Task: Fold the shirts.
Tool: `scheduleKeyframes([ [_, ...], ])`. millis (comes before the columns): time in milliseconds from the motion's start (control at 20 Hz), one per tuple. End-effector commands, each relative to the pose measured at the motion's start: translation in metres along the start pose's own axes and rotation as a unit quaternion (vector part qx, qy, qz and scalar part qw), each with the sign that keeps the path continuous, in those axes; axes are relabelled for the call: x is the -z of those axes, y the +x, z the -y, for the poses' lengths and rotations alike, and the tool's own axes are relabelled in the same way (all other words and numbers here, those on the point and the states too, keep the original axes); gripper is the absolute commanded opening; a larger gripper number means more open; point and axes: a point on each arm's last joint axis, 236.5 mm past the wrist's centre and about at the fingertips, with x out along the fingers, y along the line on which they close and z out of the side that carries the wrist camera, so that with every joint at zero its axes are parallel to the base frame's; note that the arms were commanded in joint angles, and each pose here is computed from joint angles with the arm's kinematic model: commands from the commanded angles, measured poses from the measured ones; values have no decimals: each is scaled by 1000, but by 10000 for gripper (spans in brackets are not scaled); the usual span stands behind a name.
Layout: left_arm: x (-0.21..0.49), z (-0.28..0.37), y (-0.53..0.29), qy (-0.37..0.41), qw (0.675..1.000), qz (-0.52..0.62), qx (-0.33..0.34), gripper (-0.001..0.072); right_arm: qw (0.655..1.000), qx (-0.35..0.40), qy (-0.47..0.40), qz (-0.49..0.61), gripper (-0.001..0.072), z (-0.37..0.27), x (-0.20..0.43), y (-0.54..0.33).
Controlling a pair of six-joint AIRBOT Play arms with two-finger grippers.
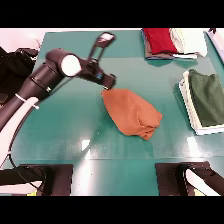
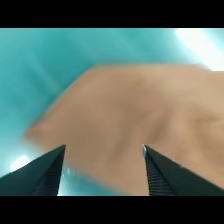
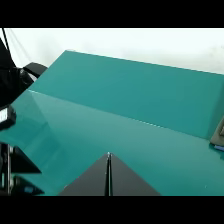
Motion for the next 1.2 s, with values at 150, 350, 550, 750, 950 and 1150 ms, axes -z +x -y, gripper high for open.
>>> scheduleKeyframes([
  [150, 46, -111, 33, -186, 982, -28, -22, 525, 1000, -2, 1, -13, 13, 0, 6, 1],
  [350, 70, -85, 92, -222, 972, -68, 48, 527, 1000, -5, 5, -30, 14, 3, 14, 7],
  [550, 80, -53, 130, -229, 965, -80, 97, 527, 996, -15, 20, -81, 14, 11, 39, 23],
  [750, 68, -50, 135, -221, 969, -59, 92, 269, 988, -21, 38, -147, 14, 24, 72, 39],
  [950, 39, -59, 114, -202, 974, -41, 100, 26, 954, 32, 126, -271, 14, 78, 171, 39],
  [1150, 17, -57, 98, -171, 979, -23, 106, 27, 883, 104, 252, -382, 180, 125, 322, 16],
])
